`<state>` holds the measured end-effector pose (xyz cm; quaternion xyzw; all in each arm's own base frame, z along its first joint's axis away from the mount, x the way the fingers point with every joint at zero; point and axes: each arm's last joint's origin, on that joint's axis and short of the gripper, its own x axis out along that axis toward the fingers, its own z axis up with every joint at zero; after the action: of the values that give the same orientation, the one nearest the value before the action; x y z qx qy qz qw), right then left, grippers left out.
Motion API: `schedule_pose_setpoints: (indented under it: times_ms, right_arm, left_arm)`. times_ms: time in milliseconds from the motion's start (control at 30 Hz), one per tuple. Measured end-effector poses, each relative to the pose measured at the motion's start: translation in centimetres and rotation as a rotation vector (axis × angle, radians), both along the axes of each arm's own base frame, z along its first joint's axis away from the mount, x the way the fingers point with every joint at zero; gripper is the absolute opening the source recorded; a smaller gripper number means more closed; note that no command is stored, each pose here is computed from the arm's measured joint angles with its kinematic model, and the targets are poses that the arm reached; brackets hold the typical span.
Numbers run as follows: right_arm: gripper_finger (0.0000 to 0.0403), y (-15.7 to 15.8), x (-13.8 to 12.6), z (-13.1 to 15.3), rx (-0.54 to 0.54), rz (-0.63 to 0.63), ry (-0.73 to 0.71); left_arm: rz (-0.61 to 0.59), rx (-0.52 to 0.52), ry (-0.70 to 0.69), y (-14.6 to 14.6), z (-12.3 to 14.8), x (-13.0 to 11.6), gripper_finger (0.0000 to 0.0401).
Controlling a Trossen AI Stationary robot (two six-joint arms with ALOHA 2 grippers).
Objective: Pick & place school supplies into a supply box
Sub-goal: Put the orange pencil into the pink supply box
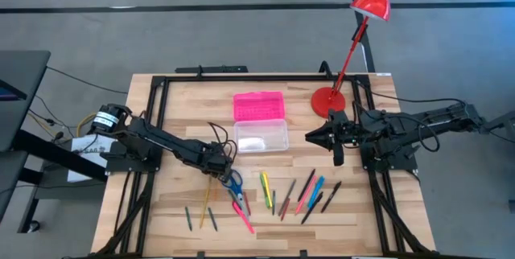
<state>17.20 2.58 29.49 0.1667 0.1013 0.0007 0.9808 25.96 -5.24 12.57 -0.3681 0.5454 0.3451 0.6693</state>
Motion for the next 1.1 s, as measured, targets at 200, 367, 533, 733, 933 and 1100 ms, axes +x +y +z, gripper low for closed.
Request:
schedule_pose_setpoints:
  times_ms: [200,367,533,733,933,1100]
  right_arm:
    - [0.0051,0.0,0.0,0.0,0.0,0.0,0.0]
    - [0.0051,-0.01,0.0,0.0,0.0,0.0,0.0]
    - [0.0051,-0.01,0.0,0.0,0.0,0.0,0.0]
    - [0.0051,-0.01,0.0,0.0,0.0,-0.002,0.0]
    - [0.0051,-0.01,0.0,0.0,0.0,-0.002,0.0]
    - [0.0051,-0.01,0.0,0.0,0.001,-0.003,0.0]
  left_arm:
    - [-0.03,0.025,0.002,0.06,-0.01,-0.03,0.0035]
    - [-0.066,0.046,0.001,0.09,0.0,-0.01,0.003]
    - [-0.145,0.062,0.005,0.1,-0.01,0.0,0.0029]
    - [-0.317,0.08,0.016,0.09,-0.01,0.03,0.0028]
    - [-0.457,0.103,0.02,0.08,0.0,0.09,0.0028]
    - [-0.587,0.126,0.019,0.09,-0.02,0.17,0.0028]
